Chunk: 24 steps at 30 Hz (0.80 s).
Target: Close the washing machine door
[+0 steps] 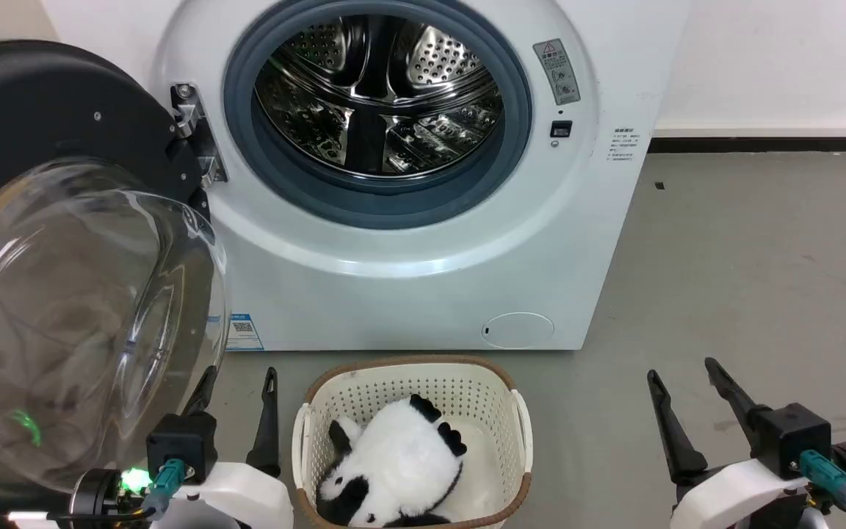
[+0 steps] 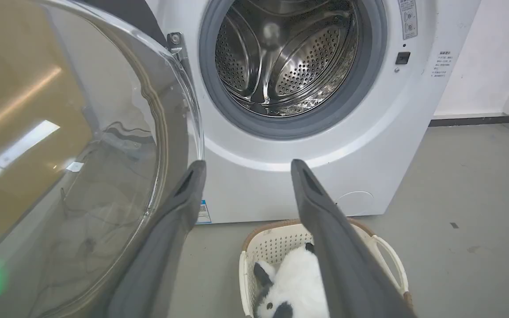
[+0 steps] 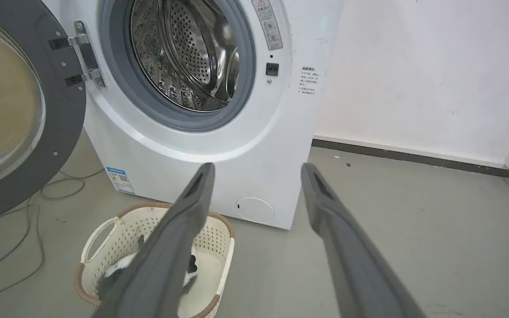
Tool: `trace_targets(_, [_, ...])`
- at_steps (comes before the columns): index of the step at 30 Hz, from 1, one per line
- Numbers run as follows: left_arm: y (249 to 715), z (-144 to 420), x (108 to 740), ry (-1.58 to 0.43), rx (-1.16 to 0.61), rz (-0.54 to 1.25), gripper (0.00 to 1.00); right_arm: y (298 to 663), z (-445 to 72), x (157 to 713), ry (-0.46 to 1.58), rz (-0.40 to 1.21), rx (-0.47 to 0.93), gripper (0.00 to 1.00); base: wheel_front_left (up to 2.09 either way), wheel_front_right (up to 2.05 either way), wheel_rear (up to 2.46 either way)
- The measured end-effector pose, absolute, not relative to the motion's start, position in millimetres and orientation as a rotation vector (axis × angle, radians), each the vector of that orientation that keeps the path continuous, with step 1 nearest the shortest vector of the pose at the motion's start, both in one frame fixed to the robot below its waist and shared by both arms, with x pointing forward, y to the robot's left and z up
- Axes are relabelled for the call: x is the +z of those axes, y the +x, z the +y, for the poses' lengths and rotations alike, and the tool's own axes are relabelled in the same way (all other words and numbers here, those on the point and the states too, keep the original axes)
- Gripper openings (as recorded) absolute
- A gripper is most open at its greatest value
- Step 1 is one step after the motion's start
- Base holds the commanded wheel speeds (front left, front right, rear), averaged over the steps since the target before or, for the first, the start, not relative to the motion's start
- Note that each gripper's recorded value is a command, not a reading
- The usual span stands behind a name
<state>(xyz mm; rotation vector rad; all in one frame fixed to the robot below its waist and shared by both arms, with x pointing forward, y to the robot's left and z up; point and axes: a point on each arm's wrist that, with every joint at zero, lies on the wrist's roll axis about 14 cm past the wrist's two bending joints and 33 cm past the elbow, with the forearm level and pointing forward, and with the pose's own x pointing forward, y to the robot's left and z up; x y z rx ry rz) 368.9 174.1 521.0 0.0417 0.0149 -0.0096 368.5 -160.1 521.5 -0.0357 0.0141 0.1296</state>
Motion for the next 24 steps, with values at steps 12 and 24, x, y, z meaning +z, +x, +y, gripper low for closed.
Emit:
trace_targets(12, [363, 181, 524, 0.043, 0.012, -0.01, 1.0, 373, -150, 527, -0.017, -0.02, 0.159, 1.0, 0.0, 0.0, 0.0])
trace_targets(24, [352, 198, 526, 0.051, 0.066, -0.029, 1.0, 380, -130, 535, -0.015, -0.061, 0.219, 1.0, 0.0, 0.0, 0.0])
